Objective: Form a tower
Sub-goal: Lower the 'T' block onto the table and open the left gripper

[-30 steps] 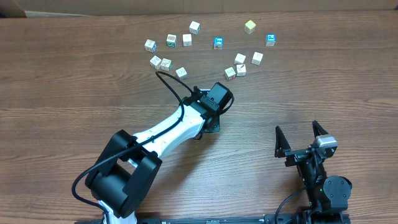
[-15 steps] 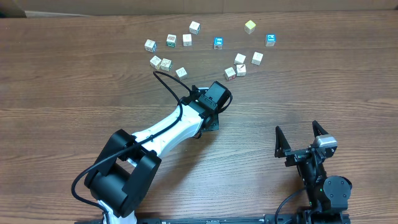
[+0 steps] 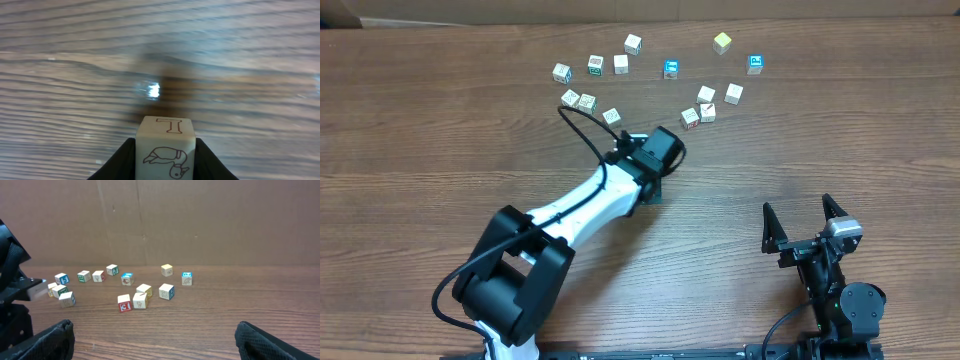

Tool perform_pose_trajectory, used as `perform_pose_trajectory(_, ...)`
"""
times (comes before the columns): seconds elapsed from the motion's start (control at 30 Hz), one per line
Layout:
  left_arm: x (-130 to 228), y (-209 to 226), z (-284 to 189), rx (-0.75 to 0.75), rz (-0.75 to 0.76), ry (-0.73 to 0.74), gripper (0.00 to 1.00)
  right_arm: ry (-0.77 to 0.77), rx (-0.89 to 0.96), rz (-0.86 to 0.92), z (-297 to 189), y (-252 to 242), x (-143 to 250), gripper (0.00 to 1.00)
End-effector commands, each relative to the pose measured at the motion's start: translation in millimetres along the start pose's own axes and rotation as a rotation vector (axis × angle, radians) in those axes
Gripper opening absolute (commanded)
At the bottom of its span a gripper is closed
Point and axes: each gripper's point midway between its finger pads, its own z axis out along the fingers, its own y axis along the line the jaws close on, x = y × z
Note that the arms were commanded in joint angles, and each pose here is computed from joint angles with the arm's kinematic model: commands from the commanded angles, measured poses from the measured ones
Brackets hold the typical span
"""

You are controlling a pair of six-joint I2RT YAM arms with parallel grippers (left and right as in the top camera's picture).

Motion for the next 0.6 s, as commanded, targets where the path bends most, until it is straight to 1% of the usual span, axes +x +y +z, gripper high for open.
perform_pose_trajectory(0.0,-5,16,5,0.005,-0.002,0.025,0.23,-0.001,-0.004,-0.004,0,1,2,1.0)
perform_pose_trajectory(0.07,-7,20,7,0.027,-0.009,0.044,0.18,-0.001,-0.004,-0.004,0,1,2,1.0)
perform_pose_trajectory(0.13,-10,26,9,0.032,-0.014,0.054,0.17,-0.001,-0.004,-0.004,0,1,2,1.0)
perform_pose_trajectory(0.23,-11,30,10,0.03,-0.012,0.059,0.23,-0.001,-0.004,-0.004,0,1,2,1.0)
perform_pose_trajectory(0.3,-11,30,10,0.029,0.023,0.057,0.3,-0.001,-0.004,-0.004,0,1,2,1.0)
perform_pose_trajectory(0.37,-11,31,10,0.025,0.03,0.055,0.31,-0.001,-0.004,-0.004,0,1,2,1.0)
perform_pose_trajectory(0.57,-10,36,11,0.009,0.028,0.064,0.3,0.0,-0.004,-0.004,0,1,3,1.0)
